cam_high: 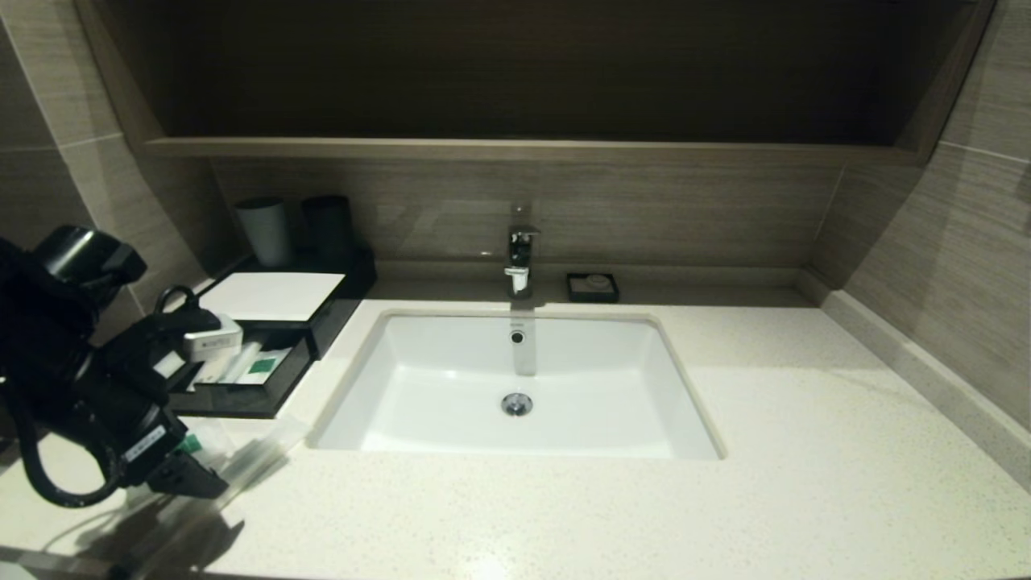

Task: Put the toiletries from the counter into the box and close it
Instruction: Pick up the bathroom toiletry

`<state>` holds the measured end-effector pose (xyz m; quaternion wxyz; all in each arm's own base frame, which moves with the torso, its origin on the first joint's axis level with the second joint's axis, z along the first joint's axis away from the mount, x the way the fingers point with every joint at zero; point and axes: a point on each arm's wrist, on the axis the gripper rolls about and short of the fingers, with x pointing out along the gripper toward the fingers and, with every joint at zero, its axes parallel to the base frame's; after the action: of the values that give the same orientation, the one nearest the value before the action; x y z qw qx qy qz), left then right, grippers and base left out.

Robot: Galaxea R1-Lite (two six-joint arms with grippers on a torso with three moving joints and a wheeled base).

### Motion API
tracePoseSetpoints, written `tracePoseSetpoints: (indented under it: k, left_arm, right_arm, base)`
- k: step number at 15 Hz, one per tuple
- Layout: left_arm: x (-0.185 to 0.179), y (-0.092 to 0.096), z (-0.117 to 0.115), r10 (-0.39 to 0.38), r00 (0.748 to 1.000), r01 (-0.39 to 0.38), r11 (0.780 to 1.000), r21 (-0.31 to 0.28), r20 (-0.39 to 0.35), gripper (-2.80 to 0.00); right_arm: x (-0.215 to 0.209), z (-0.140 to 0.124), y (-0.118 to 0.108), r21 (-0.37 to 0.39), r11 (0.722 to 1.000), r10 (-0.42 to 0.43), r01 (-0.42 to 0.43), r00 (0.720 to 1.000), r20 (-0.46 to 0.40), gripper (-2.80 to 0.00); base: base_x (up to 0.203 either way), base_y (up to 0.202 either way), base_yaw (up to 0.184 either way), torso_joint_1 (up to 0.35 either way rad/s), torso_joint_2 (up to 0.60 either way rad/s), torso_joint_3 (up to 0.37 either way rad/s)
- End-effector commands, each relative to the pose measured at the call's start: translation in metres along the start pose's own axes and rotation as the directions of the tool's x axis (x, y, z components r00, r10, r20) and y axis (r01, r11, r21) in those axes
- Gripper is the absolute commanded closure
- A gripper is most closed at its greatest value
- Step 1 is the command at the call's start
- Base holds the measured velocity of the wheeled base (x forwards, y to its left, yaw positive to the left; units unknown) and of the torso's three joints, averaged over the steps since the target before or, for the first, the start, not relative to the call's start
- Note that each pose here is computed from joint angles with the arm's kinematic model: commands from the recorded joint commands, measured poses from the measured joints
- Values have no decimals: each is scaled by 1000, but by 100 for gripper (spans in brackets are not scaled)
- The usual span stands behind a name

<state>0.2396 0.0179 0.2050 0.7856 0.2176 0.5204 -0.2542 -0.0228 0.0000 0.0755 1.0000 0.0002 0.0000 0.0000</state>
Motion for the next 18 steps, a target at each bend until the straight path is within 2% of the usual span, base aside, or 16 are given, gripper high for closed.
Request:
tracePoseSetpoints:
  k: [1, 18]
  left_arm:
    - [3, 2, -1, -8, 1000, 8, 1000, -3, -9, -280]
    - [16, 6, 0, -30, 999, 30, 999, -10, -32, -280]
  right_arm:
    - [0, 0, 0, 0, 1000, 0, 0, 1000, 0, 0]
    - [0, 0, 0, 0, 1000, 0, 0, 1000, 0, 0]
  base:
    - [0, 0, 0, 0, 0, 0]
    - [0, 0, 0, 0, 0, 0]
